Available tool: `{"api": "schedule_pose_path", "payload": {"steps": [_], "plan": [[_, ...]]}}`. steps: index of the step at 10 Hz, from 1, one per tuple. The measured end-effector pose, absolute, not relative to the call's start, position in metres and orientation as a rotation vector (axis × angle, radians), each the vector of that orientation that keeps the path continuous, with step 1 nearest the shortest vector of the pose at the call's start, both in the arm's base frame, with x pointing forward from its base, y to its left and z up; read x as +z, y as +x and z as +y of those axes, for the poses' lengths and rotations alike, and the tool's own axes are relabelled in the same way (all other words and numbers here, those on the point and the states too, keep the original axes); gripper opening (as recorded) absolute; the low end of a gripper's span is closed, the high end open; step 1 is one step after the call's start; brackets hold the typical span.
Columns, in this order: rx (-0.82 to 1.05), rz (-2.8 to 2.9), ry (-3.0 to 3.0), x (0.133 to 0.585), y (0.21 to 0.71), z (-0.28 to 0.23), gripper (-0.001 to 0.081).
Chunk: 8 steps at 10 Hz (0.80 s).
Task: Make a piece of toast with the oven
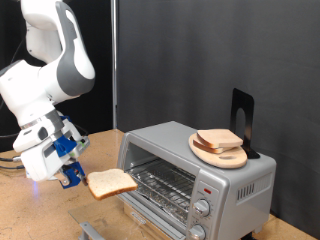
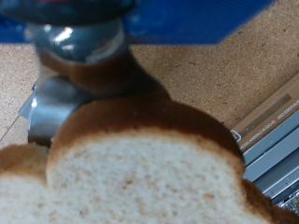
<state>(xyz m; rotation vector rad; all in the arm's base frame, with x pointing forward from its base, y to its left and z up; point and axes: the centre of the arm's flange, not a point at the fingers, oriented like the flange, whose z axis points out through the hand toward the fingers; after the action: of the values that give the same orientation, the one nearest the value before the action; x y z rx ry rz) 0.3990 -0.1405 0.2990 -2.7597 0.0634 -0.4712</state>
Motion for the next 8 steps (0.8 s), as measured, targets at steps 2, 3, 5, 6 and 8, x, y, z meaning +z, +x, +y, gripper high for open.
{"api": "schedule_pose_path", "payload": {"steps": [2, 3, 5, 6, 8], "plan": [[-0.457, 0.071, -2.761, 0.297, 0.398, -0.140, 0.0394], [-0.444, 0.073, -2.767, 0.296, 0.398, -0.139, 0.0394], [-0.409, 0.062, -2.794, 0.293, 0.403, -0.129, 0.0394], [-0.394, 0.036, -2.804, 0.290, 0.407, -0.122, 0.0394], [-0.383, -0.034, -2.814, 0.287, 0.415, -0.101, 0.0394]]}}
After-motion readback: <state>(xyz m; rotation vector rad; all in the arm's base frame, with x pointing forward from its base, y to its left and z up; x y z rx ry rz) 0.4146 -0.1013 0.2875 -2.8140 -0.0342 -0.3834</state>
